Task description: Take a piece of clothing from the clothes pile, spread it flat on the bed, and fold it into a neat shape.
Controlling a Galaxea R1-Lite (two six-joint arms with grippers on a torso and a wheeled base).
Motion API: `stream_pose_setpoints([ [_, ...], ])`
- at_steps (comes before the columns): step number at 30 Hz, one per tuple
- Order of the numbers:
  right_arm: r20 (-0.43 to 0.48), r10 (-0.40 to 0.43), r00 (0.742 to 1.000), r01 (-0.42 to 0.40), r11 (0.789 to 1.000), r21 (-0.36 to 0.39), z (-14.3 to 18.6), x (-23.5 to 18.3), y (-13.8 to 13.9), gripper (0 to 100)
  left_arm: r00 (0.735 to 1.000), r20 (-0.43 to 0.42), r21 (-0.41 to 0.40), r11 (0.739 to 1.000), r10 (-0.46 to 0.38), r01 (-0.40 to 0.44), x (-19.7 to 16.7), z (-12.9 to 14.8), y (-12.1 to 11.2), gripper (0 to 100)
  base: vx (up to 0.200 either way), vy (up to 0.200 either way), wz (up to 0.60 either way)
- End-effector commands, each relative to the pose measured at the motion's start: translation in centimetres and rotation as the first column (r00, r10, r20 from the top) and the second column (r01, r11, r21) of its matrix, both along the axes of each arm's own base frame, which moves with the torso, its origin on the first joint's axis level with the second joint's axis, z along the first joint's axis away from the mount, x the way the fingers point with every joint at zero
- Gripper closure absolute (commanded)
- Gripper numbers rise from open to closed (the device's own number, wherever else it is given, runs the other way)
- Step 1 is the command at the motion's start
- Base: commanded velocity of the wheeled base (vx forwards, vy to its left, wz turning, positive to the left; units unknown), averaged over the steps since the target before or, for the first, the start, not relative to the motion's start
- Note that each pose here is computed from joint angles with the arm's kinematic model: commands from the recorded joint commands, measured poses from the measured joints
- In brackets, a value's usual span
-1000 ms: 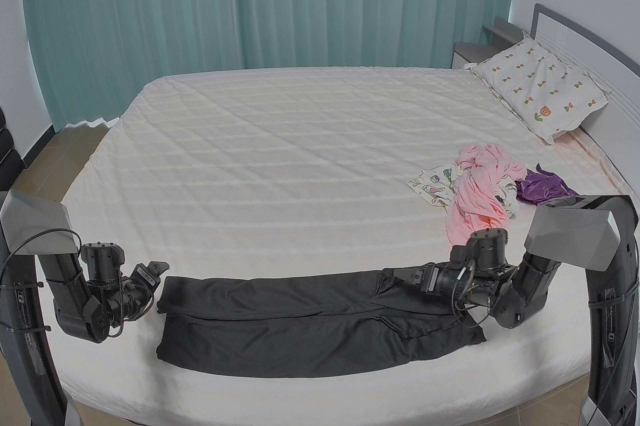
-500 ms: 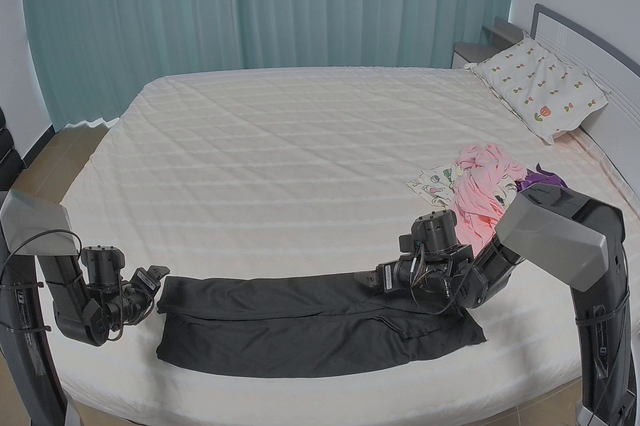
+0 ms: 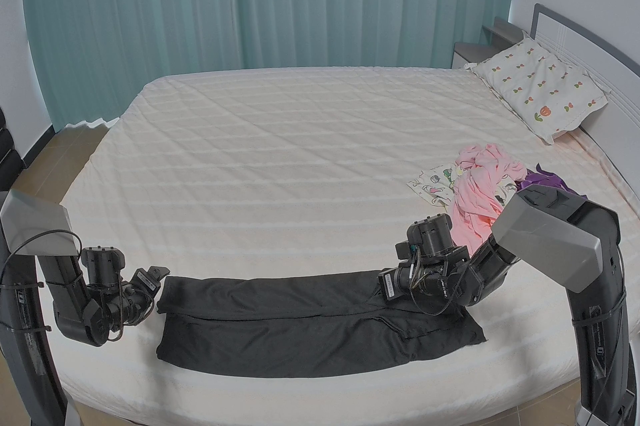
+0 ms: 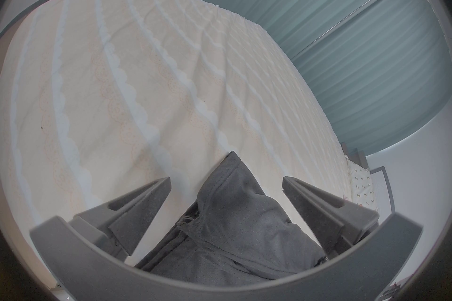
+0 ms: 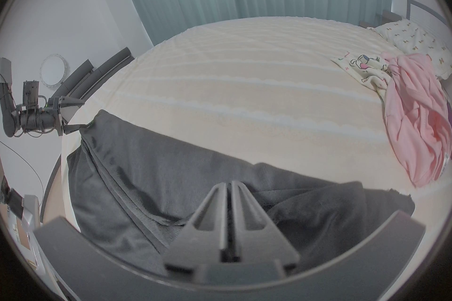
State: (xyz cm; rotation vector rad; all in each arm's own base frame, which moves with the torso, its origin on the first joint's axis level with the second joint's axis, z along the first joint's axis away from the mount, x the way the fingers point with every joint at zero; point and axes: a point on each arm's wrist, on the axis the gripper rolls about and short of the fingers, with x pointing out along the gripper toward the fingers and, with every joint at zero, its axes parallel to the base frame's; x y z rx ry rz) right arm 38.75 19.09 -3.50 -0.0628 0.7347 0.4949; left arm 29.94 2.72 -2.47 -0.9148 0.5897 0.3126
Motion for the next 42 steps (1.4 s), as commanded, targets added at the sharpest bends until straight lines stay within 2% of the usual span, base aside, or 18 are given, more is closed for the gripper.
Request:
stream_pose_setpoints([
  [1, 0.022, -0.001, 1.0, 0.001, 1.0, 0.011, 0.4, 0.4, 0.3, 100, 1.0, -0.002, -0.001, 1.0, -0.001, 0.001, 0.0, -0.1, 0.0, 0, 0.0, 0.0, 0.0],
  [7, 0.058, -0.008, 0.998, 0.007, 1.0, 0.027, 1.1, 1.0, 0.7, 100, 1.0, -0.004, 0.0, 1.0, -0.002, 0.002, 0.0, -0.1, 0.0, 0, 0.0, 0.0, 0.0],
  [8, 0.085, -0.003, 0.996, 0.0, 0.999, 0.041, 0.9, 1.0, 1.0, 100, 1.0, -0.004, 0.0, 1.0, -0.002, 0.002, 0.0, -0.1, 0.0, 0, 0.0, 0.0, 0.0],
  [17, 0.139, -0.019, 0.99, 0.013, 0.999, 0.047, -0.7, 1.7, 1.8, 100, 1.0, -0.005, 0.0, 1.0, -0.002, 0.002, 0.0, -0.2, 0.0, 0, 0.0, 0.0, 0.0],
  [18, 0.138, -0.019, 0.99, 0.012, 0.999, 0.049, -0.7, 1.6, 1.8, 0, 1.0, -0.005, 0.0, 1.0, -0.002, 0.002, 0.0, -0.2, 0.0, 0, 0.0, 0.0, 0.0],
  [23, 0.165, -0.043, 0.985, 0.026, 0.994, 0.105, -0.1, 1.8, 2.3, 0, 1.0, -0.005, 0.001, 1.0, 0.0, 0.0, 0.0, -0.2, 0.0, 0, 0.0, 0.0, 0.0],
  [25, 0.161, -0.096, 0.982, 0.068, 0.982, 0.175, 0.7, 2.3, 2.3, 0, 1.0, -0.005, 0.0, 1.0, -0.002, 0.002, 0.0, -0.2, 0.0, 0, 0.0, 0.0, 0.0],
  [28, 0.146, -0.148, 0.978, 0.113, 0.969, 0.219, 1.4, 2.9, 1.6, 0, 1.0, -0.005, 0.0, 1.0, -0.002, 0.002, 0.0, -0.2, 0.0, 0, 0.0, 0.0, 0.0],
  [29, 0.135, -0.185, 0.973, 0.148, 0.959, 0.243, 1.8, 3.3, 0.7, 0, 1.0, -0.005, 0.001, 1.0, 0.0, 0.0, 0.0, -0.2, 0.0, 0, 0.0, 0.0, 0.0],
  [31, 0.121, -0.21, 0.97, 0.174, 0.95, 0.258, 2.1, 3.5, -0.1, 0, 1.0, -0.005, 0.001, 1.0, 0.0, 0.0, 0.0, -0.2, 0.0, 0, 0.0, 0.0, 0.0],
  [32, 0.086, -0.25, 0.964, 0.217, 0.935, 0.282, 2.3, 3.6, -1.4, 0, 1.0, -0.005, 0.001, 1.0, 0.0, 0.0, 0.0, -0.2, 0.0, 0, 0.0, 0.0, 0.0],
  [34, 0.033, -0.282, 0.959, 0.26, 0.919, 0.297, 2.4, 3.3, -2.8, 0, 1.0, -0.005, 0.0, 1.0, -0.002, 0.002, 0.0, -0.2, 0.0, 0, 0.0, 0.0, 0.0],
  [36, -0.014, -0.288, 0.957, 0.278, 0.909, 0.312, 2.4, 2.8, -4.3, 0, 1.0, -0.005, 0.0, 1.0, -0.002, 0.002, 0.0, -0.2, 0.0, 0, 0.0, 0.0, 0.0],
  [37, -0.014, -0.288, 0.957, 0.278, 0.909, 0.312, 2.4, 2.8, -4.3, 0, 1.0, -0.005, 0.0, 1.0, -0.002, 0.002, 0.0, -0.2, 0.0, 0, 0.0, 0.0, 0.0],
  [38, -0.051, -0.284, 0.958, 0.285, 0.904, 0.318, 2.5, 2.1, -6.1, 0, 1.0, -0.004, -0.001, 1.0, -0.001, 0.001, 0.0, -0.1, 0.0, 0, 0.0, 0.0, 0.0],
  [42, -0.095, -0.269, 0.958, 0.286, 0.897, 0.337, 3.1, 1.0, -8.2, 0, 1.0, -0.004, 0.0, 1.0, -0.002, 0.002, 0.0, -0.1, 0.0, 0, 0.0, 0.0, 0.0],
])
